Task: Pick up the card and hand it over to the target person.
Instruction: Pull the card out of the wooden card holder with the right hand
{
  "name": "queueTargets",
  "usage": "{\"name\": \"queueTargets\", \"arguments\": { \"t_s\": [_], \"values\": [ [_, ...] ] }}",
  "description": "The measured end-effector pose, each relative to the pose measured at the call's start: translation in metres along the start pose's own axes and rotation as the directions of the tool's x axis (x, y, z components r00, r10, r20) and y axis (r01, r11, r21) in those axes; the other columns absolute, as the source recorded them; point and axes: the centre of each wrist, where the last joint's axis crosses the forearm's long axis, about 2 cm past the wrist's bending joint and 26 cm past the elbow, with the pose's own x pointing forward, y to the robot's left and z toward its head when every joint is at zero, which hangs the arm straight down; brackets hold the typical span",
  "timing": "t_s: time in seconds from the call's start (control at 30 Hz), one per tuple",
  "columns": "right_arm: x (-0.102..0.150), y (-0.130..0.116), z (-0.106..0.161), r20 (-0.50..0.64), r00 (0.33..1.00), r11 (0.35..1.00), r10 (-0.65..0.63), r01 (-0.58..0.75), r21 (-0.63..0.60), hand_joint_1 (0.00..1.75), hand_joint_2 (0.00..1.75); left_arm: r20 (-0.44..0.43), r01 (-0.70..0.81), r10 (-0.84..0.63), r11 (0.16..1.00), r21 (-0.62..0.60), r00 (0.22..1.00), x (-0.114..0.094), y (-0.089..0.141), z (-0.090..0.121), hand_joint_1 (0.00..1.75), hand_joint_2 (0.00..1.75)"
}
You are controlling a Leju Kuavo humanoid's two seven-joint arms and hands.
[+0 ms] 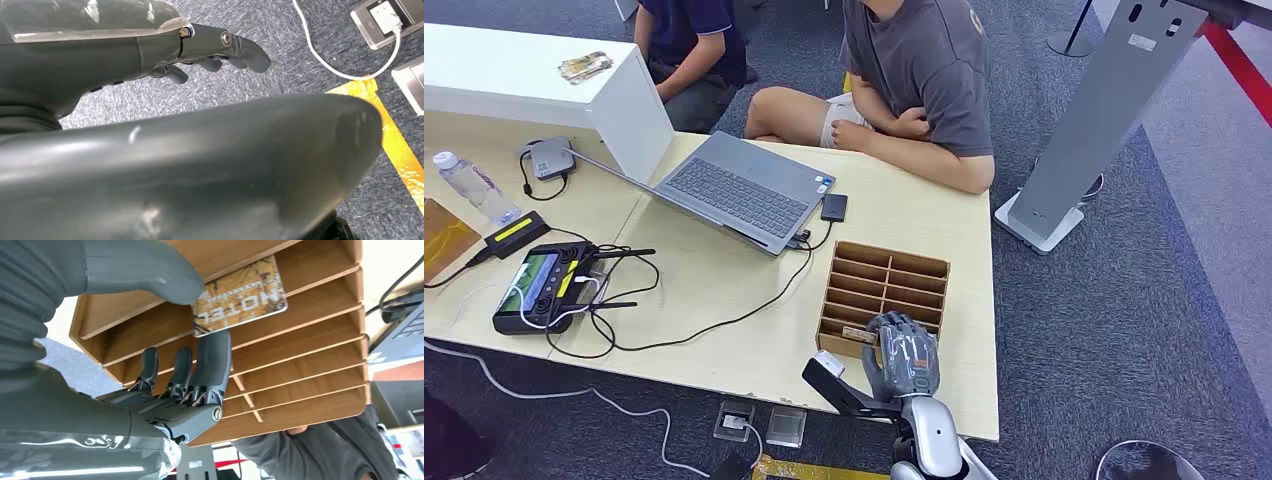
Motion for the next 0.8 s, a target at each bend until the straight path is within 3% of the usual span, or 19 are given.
{"name": "queueTargets", "arguments": {
  "t_s": [0.8],
  "values": [
    [0.001, 0.013, -0.003, 0.005, 1.0, 0.998, 0.024, -0.024, 0.051, 1.06, 1.75, -0.011, -0.029, 0.029, 0.999, 0.02, 1.0, -0.001, 0.001, 0.0, 0.0, 0.0]
  ]
}}
